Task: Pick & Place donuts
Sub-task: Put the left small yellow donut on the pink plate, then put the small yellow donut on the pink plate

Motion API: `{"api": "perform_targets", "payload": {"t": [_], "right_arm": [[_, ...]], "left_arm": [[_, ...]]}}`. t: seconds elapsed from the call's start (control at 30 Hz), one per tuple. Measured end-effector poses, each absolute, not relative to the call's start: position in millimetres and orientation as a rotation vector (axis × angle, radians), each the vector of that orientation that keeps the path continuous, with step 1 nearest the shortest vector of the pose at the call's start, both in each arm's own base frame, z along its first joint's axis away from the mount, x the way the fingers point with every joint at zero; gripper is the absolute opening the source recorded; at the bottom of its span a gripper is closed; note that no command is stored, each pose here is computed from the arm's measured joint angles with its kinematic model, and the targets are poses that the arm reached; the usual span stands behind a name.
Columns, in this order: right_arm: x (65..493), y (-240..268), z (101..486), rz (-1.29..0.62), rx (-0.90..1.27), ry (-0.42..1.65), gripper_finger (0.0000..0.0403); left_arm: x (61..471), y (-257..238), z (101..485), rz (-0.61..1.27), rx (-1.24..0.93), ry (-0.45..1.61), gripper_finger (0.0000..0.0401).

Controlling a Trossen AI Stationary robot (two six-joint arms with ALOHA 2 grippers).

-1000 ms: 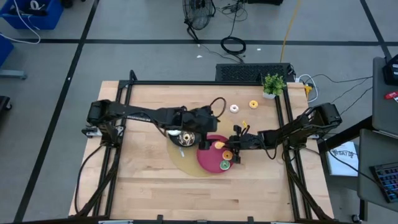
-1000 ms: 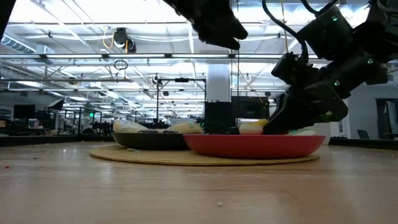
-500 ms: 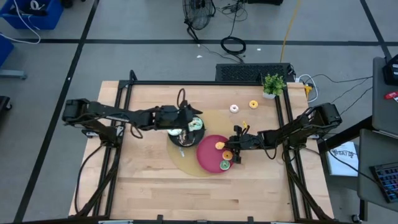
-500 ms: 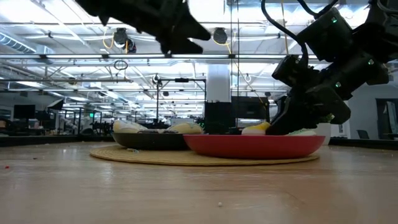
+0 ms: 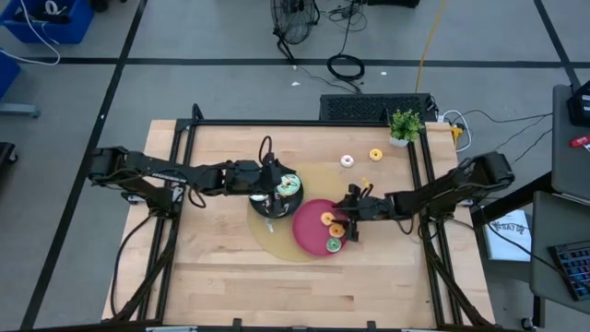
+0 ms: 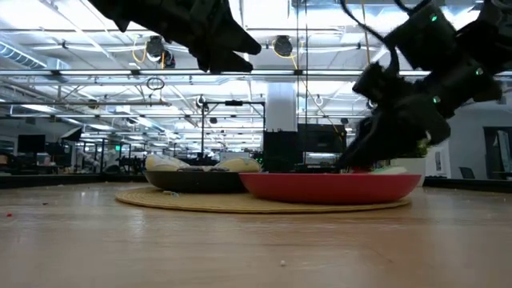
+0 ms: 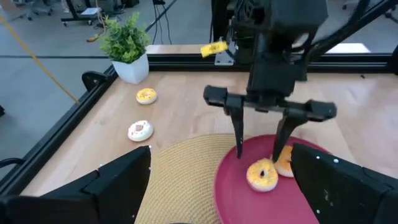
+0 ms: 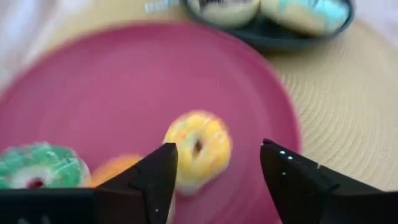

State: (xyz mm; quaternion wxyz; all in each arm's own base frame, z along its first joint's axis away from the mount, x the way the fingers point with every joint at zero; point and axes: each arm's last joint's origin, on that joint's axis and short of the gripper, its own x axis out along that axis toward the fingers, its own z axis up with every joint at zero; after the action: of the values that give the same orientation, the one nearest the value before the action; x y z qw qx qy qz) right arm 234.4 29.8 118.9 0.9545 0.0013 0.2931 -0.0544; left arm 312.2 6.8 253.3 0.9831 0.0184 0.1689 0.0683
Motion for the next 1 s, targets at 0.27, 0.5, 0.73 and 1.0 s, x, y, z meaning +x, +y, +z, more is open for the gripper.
{"api": "perform_targets", "payload": {"t": [0.27, 0.5, 0.73, 1.0], "right_arm": [[217.3, 23.8, 155.7, -0.152, -0.003, 0.525, 0.0235], [187.5, -9.2, 181.9, -0.439, 0.014, 0.565, 0.0223], [170.2, -60.8, 191.7, -0.727, 0.107, 0.717, 0.0235], [156.4, -111.6, 177.6, -0.888, 0.311, 0.789, 0.0272]], "left_arm": [[311.7, 6.8, 252.1, 0.137, 0.042, 0.353, 0.0381], [311.6, 6.8, 251.7, 0.137, 0.042, 0.357, 0.0381], [311.6, 6.8, 251.7, 0.137, 0.043, 0.357, 0.0381], [311.5, 6.9, 251.4, 0.137, 0.045, 0.361, 0.0381]]}}
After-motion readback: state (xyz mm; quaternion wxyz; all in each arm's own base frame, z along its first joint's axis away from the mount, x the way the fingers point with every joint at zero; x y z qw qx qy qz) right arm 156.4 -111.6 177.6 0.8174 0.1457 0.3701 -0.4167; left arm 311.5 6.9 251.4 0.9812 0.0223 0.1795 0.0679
